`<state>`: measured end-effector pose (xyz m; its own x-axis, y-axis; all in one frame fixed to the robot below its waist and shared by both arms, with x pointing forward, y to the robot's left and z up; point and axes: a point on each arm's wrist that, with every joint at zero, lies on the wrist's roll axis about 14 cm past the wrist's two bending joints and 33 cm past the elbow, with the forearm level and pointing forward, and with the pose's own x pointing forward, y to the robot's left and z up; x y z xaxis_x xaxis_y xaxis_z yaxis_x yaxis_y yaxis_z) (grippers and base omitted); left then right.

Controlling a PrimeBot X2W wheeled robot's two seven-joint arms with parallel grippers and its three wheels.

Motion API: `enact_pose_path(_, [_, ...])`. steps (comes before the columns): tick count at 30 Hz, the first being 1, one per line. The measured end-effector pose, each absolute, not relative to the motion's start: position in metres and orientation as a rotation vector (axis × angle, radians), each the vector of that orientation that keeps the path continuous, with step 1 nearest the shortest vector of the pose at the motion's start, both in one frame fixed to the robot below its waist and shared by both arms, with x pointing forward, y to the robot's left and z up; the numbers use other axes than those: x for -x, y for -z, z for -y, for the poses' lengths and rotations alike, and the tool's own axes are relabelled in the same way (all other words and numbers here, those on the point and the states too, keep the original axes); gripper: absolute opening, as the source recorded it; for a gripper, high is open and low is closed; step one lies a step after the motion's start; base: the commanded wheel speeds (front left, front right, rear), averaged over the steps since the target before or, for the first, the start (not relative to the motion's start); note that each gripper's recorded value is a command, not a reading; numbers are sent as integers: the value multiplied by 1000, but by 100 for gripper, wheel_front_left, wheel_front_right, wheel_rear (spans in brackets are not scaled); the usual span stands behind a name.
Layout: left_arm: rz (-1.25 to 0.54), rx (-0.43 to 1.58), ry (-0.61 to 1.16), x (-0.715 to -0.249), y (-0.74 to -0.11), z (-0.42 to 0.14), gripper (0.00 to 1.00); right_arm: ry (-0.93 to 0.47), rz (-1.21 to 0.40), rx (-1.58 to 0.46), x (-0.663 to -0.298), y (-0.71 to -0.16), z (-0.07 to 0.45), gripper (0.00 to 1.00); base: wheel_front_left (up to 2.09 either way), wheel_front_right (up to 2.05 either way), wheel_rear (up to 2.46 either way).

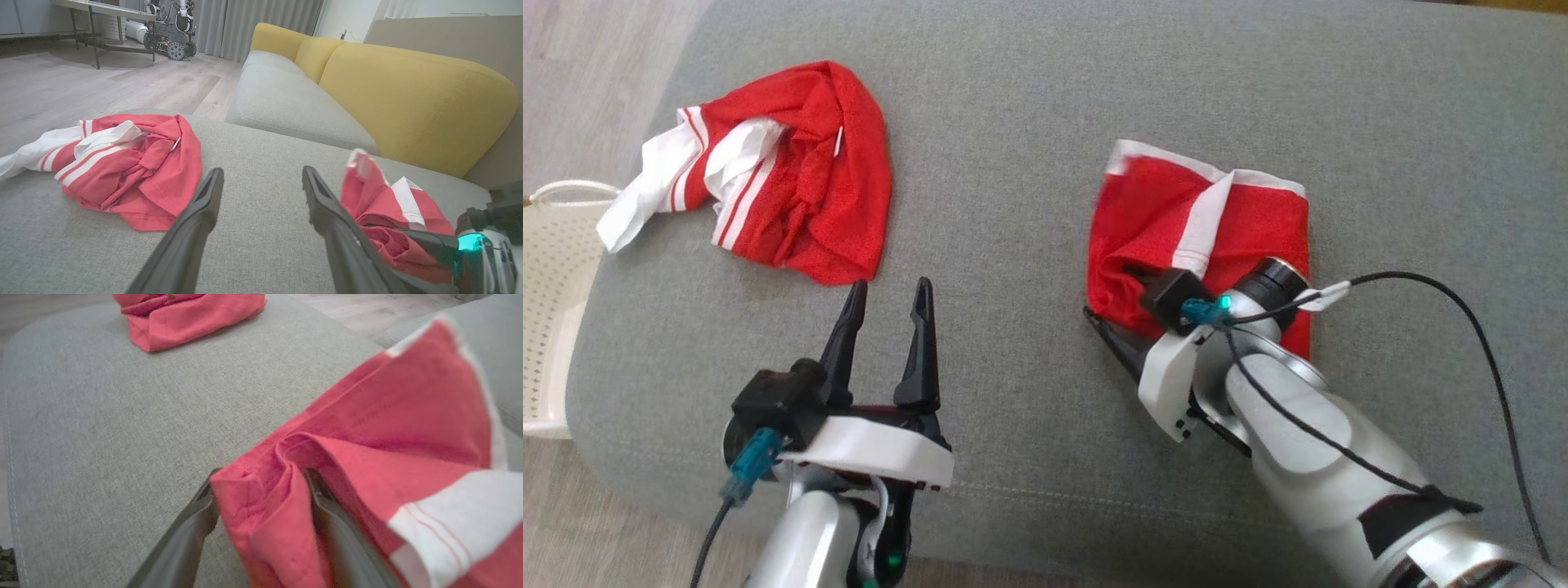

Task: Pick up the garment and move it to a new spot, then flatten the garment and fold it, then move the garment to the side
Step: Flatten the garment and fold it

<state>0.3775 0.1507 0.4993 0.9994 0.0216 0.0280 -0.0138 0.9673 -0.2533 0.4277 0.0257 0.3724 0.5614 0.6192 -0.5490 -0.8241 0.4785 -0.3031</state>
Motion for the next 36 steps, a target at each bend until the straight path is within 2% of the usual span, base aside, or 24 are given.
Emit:
enact_pose_path(11, [37, 254, -19, -378, -501, -152, 100, -921, -410, 640, -433, -372, -25, 100, 0, 0, 0])
enact_pose_path(17, [47, 254, -13, -378, -505, -150, 100, -865, -397, 519, -441, -387, -23, 100, 0, 0, 0])
enact_pose_path(27, [109, 254, 19, -377, -526, -143, 100, -742, -287, 266, -444, -437, -12, 100, 0, 0, 0])
enact_pose_path(36, [164, 268, 60, -376, -545, -131, 100, -553, -141, 91, -449, -479, 44, 100, 0, 0, 0])
